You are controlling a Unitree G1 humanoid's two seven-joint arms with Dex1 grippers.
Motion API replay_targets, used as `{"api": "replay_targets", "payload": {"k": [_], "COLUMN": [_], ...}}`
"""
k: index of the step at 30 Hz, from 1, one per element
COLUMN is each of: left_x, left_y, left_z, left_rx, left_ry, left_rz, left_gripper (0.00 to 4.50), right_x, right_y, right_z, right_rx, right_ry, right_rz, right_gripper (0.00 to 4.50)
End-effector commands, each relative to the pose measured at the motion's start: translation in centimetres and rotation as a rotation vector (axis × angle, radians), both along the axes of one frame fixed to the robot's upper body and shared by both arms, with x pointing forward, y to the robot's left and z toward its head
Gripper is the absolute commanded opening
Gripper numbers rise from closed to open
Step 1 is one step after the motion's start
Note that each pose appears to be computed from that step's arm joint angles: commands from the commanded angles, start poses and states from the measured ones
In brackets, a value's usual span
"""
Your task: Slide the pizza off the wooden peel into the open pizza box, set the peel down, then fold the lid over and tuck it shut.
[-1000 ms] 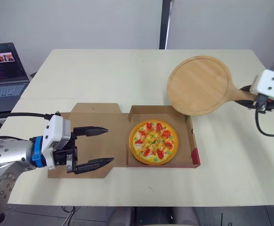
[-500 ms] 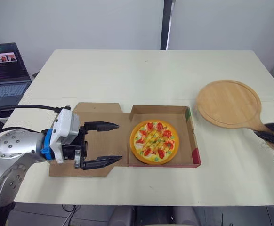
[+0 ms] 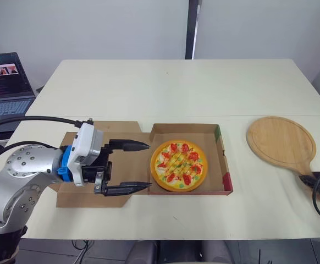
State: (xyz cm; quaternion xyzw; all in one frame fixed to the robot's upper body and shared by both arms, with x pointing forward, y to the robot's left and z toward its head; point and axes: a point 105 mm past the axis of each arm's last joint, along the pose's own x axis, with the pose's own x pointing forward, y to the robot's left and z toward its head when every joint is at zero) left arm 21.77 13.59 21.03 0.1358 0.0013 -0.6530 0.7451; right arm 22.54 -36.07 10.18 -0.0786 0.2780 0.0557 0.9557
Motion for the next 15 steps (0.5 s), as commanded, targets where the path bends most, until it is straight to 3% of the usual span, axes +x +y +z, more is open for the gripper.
{"api": "replay_targets", "payload": {"k": [1,2,11,15], "left_x": [-0.1,-0.1,-0.1,0.2], "left_y": [0.0,0.0,0.3,0.7], "left_z": [0.5,0.5,0.3,0.3], "left_rx": [0.001,0.001,0.011,0.013], "left_ry": [-0.026,-0.026,-0.021,-0.019], "left_rz": [-0.017,-0.016,-0.012,0.006], "left_gripper": [4.5,4.5,4.5,4.5], "right_x": [0.1,0.0,-1.2,-1.4], "right_y": [-0.8,-0.7,-0.6,-0.3], "right_z": [1.0,0.9,2.0,4.0], "right_rx": [-0.028,-0.017,-0.008,0.017], "right_ry": [-0.033,-0.027,-0.002,-0.05], "right_rz": [-0.032,-0.034,-0.004,0.024], "right_gripper": [1.57,1.57,4.49,4.49]}}
